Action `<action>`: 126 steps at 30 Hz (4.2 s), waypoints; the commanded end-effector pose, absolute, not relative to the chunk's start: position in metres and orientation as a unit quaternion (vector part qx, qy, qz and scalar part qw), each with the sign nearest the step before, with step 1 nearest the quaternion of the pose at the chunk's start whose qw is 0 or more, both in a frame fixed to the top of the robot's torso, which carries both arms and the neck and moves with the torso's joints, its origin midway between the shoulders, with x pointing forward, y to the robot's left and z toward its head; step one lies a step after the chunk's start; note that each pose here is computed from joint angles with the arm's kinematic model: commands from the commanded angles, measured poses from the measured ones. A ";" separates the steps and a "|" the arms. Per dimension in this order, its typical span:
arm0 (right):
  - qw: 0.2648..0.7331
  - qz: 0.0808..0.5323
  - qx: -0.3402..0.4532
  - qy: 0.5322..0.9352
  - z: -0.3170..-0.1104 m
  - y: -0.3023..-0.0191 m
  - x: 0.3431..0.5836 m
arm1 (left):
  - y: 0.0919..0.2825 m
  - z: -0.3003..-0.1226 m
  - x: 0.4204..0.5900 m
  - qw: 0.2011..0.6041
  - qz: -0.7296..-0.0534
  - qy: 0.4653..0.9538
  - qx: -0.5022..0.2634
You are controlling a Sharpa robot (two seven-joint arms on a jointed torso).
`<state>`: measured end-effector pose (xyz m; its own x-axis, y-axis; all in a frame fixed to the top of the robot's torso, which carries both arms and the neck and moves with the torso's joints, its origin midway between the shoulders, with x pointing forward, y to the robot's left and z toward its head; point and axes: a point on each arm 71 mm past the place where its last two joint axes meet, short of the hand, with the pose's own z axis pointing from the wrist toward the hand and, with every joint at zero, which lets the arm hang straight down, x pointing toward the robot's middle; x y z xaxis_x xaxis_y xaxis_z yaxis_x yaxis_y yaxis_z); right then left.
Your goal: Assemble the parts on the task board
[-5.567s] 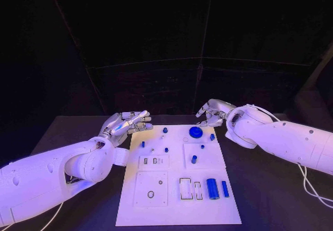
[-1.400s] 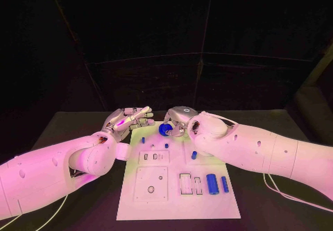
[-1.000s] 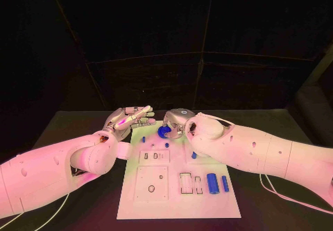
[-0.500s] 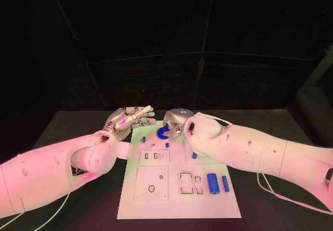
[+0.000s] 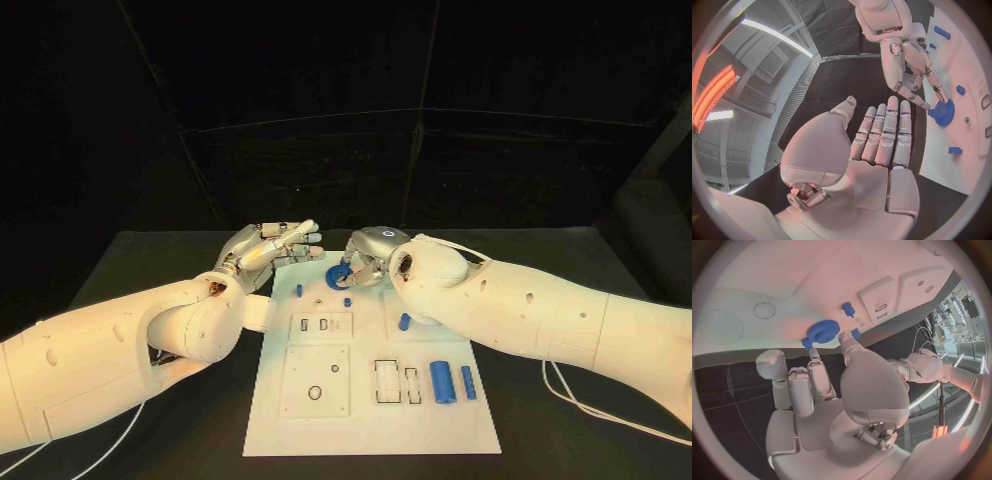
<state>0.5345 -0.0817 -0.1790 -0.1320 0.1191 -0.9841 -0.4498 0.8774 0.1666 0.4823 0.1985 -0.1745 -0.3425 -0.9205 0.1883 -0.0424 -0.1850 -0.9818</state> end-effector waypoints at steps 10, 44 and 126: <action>0.645 0.321 -0.001 0.693 -0.163 -0.192 0.517 | 0.204 -0.173 0.483 0.354 -0.625 0.530 -0.451; 0.608 0.310 0.048 0.729 -0.182 -0.290 0.529 | 0.200 -0.178 0.487 0.352 -0.624 0.532 -0.452; 0.634 0.260 0.085 0.723 -0.192 -0.266 0.523 | 0.207 -0.180 0.490 0.357 -0.617 0.532 -0.456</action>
<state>0.5224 -0.2640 -0.1958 -0.2466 0.4313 -0.8678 -0.2763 0.8271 0.4896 0.4899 0.2076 -0.1813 -0.3176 -0.9312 0.1791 -0.0491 -0.1725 -0.9838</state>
